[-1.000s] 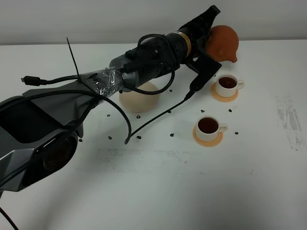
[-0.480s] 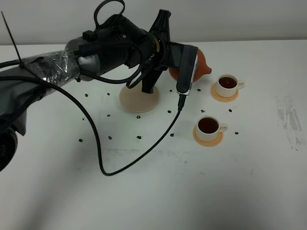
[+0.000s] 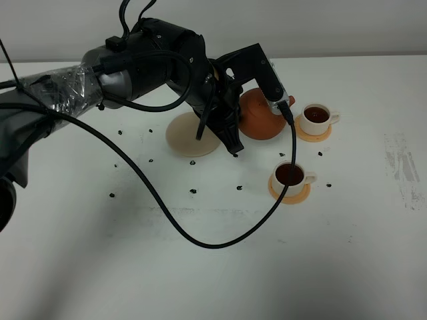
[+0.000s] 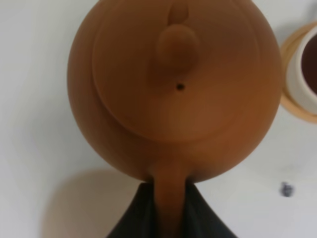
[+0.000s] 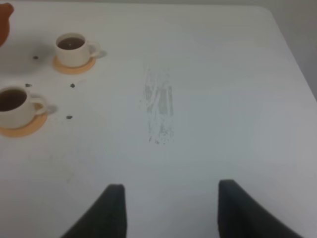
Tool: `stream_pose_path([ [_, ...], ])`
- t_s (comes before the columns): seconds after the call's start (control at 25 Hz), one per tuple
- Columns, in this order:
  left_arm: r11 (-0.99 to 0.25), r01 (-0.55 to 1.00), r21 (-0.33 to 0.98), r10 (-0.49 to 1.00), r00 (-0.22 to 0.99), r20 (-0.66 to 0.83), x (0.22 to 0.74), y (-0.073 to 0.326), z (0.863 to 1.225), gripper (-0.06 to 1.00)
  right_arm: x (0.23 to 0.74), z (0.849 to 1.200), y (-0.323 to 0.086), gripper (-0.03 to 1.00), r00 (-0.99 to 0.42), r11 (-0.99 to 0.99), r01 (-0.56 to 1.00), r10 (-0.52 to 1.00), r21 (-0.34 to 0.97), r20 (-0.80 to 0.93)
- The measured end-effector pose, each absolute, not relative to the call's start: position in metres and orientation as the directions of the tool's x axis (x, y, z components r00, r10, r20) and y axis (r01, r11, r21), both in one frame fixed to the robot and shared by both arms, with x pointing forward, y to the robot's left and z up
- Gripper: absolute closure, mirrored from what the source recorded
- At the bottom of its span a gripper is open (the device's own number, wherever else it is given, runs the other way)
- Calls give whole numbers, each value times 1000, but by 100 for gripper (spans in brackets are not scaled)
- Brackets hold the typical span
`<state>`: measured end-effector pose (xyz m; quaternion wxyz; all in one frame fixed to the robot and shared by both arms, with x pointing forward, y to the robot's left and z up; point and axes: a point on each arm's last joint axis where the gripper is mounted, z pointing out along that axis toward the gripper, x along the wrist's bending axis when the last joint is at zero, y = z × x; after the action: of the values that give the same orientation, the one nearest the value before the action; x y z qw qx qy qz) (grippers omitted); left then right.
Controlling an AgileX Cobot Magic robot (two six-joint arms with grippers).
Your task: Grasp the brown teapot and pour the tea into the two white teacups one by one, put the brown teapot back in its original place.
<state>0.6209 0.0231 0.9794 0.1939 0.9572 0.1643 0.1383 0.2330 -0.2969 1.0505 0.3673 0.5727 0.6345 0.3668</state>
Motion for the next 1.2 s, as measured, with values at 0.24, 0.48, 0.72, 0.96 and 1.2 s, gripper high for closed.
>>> stream_pose_path([
  [0.24,-840,383,384,455,883,116,617,25,973,83,233,1050,-297,53,-74,75,457,996,886,-46],
  [0.48,-834,444,327,488,870,66,619,23,942,83,233,1050,-297,53,-74,75,457,996,886,-46],
  [0.72,-835,464,295,498,866,46,621,23,920,83,233,1050,-297,53,-74,75,457,996,886,-46],
  [0.96,-830,460,315,501,863,59,623,23,925,83,233,1050,-297,53,-74,75,457,996,886,-46],
  [1.2,-816,423,394,502,857,119,620,29,974,83,233,1050,-297,53,-74,75,457,996,886,-46],
])
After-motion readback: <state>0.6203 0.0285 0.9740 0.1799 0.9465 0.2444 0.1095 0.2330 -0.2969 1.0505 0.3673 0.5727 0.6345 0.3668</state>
